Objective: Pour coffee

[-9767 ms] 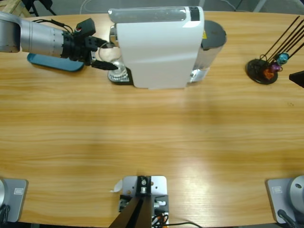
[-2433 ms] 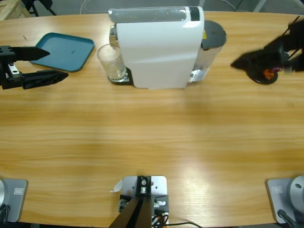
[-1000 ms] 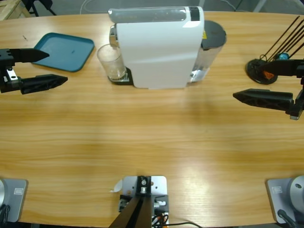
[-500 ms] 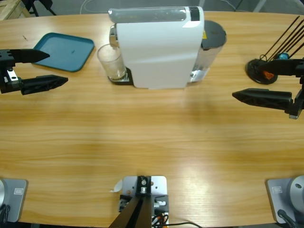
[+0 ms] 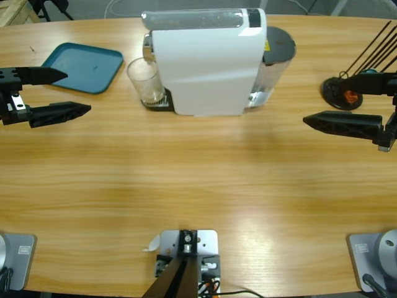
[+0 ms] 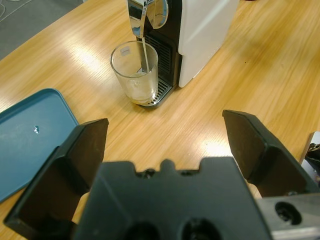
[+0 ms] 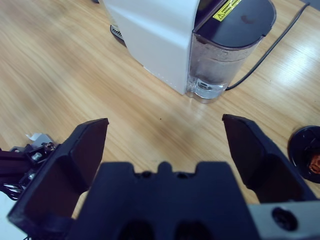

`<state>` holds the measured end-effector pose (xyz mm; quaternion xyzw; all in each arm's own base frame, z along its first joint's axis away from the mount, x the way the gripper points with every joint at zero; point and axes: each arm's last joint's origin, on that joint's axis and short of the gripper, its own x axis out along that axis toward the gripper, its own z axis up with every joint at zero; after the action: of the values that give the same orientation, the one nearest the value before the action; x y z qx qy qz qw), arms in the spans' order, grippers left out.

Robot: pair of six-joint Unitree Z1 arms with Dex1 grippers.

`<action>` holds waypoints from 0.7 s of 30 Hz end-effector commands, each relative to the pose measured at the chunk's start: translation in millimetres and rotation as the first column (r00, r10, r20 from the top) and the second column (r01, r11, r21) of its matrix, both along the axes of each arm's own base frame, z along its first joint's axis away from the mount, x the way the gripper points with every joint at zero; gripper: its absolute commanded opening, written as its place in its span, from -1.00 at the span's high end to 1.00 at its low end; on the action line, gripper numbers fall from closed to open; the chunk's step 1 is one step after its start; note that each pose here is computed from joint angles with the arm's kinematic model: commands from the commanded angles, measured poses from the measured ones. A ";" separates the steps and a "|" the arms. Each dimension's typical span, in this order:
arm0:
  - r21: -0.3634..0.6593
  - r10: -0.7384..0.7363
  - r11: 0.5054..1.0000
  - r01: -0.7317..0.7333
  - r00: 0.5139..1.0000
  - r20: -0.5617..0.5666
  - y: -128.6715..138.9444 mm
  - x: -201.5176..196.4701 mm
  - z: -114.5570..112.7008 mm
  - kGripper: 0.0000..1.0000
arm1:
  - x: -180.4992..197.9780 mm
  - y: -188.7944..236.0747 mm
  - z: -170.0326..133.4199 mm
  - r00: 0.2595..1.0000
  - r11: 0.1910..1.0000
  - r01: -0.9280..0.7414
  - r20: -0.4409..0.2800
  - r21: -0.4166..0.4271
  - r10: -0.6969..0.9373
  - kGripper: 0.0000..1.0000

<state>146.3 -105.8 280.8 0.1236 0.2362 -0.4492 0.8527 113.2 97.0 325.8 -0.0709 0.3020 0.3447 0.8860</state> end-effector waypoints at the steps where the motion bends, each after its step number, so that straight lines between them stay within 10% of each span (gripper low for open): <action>1: 0.009 -0.025 1.000 0.025 0.999 -0.046 2.7 -10.1 -11.3 -1.00 | 1.8 3.3 -10.6 0.999 1.000 -0.005 -0.041 -0.029 0.004 -1.00; 21: 0.016 -0.026 1.000 0.026 0.998 -0.055 1.8 -9.3 -13.7 -1.00 | 6.5 7.8 -12.7 0.999 1.000 -0.013 -0.039 -0.019 0.012 -1.00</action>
<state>144.8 -105.6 277.9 0.1242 0.2405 -0.4506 0.8507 117.0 100.2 325.7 -0.0695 0.2987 0.3451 0.8870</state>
